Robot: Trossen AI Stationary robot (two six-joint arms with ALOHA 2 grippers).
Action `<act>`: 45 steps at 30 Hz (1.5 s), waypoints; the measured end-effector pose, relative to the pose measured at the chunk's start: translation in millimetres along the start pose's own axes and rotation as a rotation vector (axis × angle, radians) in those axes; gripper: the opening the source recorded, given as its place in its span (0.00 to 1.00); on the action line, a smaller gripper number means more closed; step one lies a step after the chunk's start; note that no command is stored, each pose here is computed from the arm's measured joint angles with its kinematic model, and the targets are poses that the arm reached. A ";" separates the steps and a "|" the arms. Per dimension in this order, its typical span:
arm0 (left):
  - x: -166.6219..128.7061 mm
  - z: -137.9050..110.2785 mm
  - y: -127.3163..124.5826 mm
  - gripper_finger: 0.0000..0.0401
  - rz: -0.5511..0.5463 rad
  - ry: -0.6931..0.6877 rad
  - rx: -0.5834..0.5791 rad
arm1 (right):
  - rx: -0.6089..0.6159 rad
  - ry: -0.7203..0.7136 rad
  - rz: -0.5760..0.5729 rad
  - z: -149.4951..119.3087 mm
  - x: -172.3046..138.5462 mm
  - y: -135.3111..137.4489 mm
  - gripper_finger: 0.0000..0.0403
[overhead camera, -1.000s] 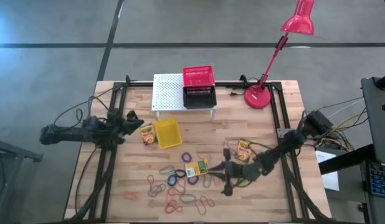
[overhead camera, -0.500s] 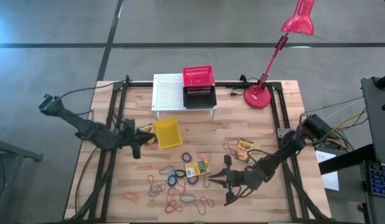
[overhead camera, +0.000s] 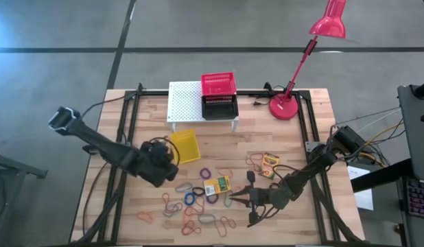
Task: Pick & Place Office Desk Supplies
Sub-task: Put the yellow bin on the shelf
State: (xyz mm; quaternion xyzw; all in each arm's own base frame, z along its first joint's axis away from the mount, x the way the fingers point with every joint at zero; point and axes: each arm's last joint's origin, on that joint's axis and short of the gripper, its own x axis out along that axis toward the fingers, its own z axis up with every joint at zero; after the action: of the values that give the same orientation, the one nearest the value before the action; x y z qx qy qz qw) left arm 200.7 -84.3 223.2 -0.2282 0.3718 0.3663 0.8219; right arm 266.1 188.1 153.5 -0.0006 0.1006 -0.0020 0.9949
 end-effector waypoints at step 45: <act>43.1 10.4 -9.5 0.01 0.055 0.164 -0.141 | 0.008 0.005 0.001 -1.3 -0.5 -0.5 0.10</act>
State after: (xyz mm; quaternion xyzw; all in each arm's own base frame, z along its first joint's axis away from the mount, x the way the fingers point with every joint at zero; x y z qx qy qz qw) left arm 232.2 -64.9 197.1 -0.3041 0.4172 0.3941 0.7603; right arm 265.3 187.6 152.3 0.0034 0.1030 -0.0019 0.9947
